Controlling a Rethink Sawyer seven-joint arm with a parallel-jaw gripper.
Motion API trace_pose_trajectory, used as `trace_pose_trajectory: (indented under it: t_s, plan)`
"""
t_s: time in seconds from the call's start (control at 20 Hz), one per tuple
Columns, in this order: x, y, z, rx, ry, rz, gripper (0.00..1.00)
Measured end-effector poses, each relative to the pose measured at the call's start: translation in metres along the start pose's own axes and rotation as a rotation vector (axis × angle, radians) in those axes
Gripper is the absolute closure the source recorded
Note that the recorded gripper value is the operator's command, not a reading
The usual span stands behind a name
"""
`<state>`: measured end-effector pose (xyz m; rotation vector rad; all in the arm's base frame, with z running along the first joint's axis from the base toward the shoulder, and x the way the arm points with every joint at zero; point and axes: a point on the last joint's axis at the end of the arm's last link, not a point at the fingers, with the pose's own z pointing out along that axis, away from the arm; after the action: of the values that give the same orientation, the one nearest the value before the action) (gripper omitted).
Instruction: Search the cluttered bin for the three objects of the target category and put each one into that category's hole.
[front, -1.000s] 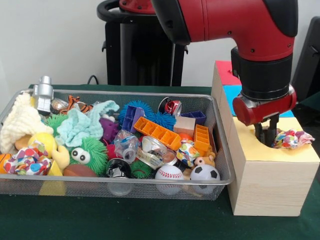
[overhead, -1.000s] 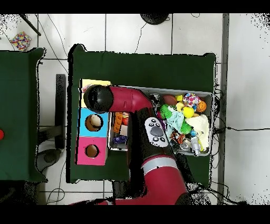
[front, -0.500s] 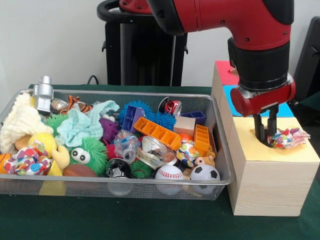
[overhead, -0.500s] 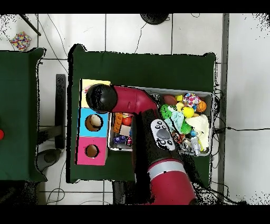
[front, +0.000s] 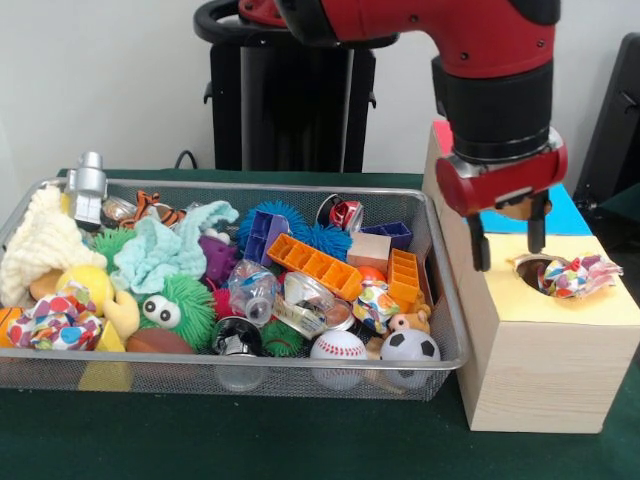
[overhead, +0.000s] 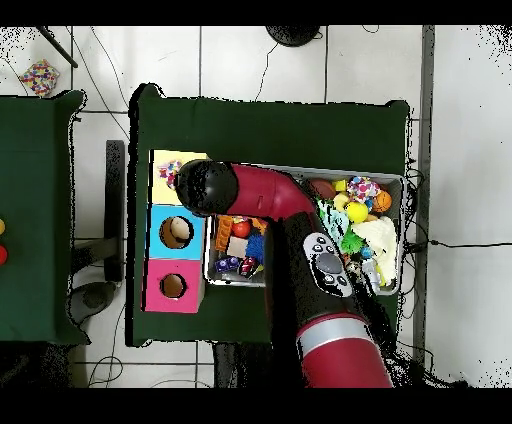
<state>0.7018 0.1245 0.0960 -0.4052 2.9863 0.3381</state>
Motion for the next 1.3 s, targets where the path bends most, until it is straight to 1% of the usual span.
trace_pose_trajectory:
  t_s: [0.3, 0.4, 0.7, 0.85, 0.95, 1.05, 1.1, 1.2, 1.3]
  plan:
    - [0.006, -0.022, -0.023, 0.009, 0.013, 0.026, 0.0]
    - [0.007, -0.024, -0.028, 0.009, 0.015, 0.028, 0.0]
    - [0.008, -0.028, -0.031, 0.01, 0.018, 0.034, 0.0]
    - [0.011, -0.03, -0.03, 0.022, 0.023, 0.029, 0.0]
    - [0.016, -0.035, -0.029, 0.046, 0.033, 0.017, 0.0]
    - [0.022, -0.044, -0.028, 0.082, 0.049, -0.003, 0.0]
    - [0.026, -0.05, -0.027, 0.104, 0.061, -0.014, 0.0]
    - [0.03, -0.058, -0.026, 0.129, 0.076, -0.025, 0.0]
    - [0.034, -0.073, -0.024, 0.164, 0.095, -0.037, 0.0]
